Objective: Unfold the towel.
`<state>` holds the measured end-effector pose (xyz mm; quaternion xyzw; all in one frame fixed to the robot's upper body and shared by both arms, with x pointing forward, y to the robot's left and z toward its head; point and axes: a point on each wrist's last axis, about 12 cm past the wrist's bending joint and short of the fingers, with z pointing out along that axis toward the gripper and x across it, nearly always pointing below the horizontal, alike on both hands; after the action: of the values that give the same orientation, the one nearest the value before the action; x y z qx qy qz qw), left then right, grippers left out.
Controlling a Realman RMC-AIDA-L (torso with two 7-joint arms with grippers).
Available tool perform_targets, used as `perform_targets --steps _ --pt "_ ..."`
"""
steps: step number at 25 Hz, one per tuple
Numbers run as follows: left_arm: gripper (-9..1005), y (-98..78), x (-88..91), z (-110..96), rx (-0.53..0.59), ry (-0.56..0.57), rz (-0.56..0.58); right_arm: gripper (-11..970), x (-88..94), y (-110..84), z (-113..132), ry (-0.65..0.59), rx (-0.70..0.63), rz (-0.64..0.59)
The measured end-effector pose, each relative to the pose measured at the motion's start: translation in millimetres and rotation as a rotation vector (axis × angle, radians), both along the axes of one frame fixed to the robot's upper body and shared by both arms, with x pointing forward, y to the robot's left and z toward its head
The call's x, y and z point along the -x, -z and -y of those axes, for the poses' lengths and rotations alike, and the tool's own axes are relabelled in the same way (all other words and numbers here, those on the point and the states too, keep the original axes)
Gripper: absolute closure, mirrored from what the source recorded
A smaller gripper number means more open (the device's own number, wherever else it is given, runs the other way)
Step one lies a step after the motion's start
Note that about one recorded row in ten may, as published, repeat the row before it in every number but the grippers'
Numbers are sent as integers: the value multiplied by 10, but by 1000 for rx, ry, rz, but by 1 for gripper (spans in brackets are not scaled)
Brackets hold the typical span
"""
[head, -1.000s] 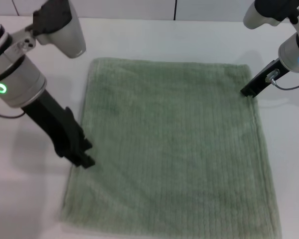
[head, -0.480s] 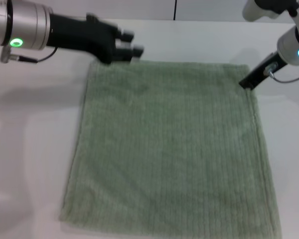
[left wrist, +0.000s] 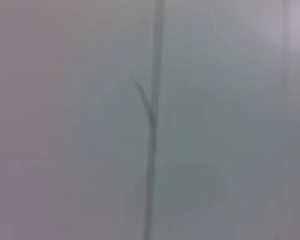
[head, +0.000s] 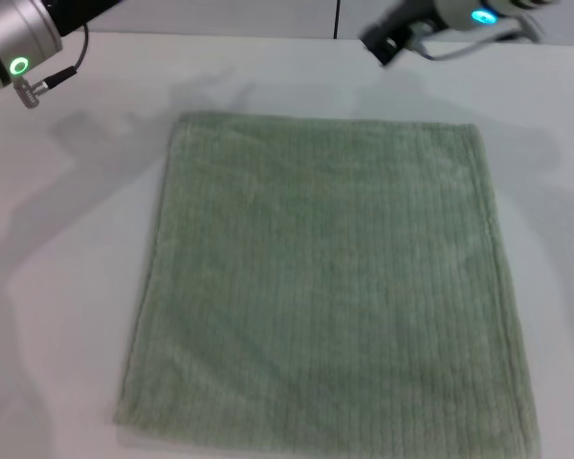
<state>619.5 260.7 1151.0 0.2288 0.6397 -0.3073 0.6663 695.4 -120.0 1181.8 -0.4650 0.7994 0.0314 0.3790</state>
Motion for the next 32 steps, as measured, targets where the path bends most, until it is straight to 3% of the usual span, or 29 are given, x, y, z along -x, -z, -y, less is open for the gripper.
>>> perform_targets --steps 3,7,13,21,32 --pt "569 87 11 -61 74 -90 43 929 27 26 -197 -49 -5 100" --pt "567 216 30 -134 147 -213 73 927 176 172 -387 -91 -46 349" --pt "563 375 48 -178 185 -336 70 925 536 435 -384 -88 -127 703" --pt "559 519 57 -228 221 -421 -10 922 915 458 163 238 -506 804" --pt "553 640 78 -247 221 -476 -64 472 1191 655 1144 633 -645 890"
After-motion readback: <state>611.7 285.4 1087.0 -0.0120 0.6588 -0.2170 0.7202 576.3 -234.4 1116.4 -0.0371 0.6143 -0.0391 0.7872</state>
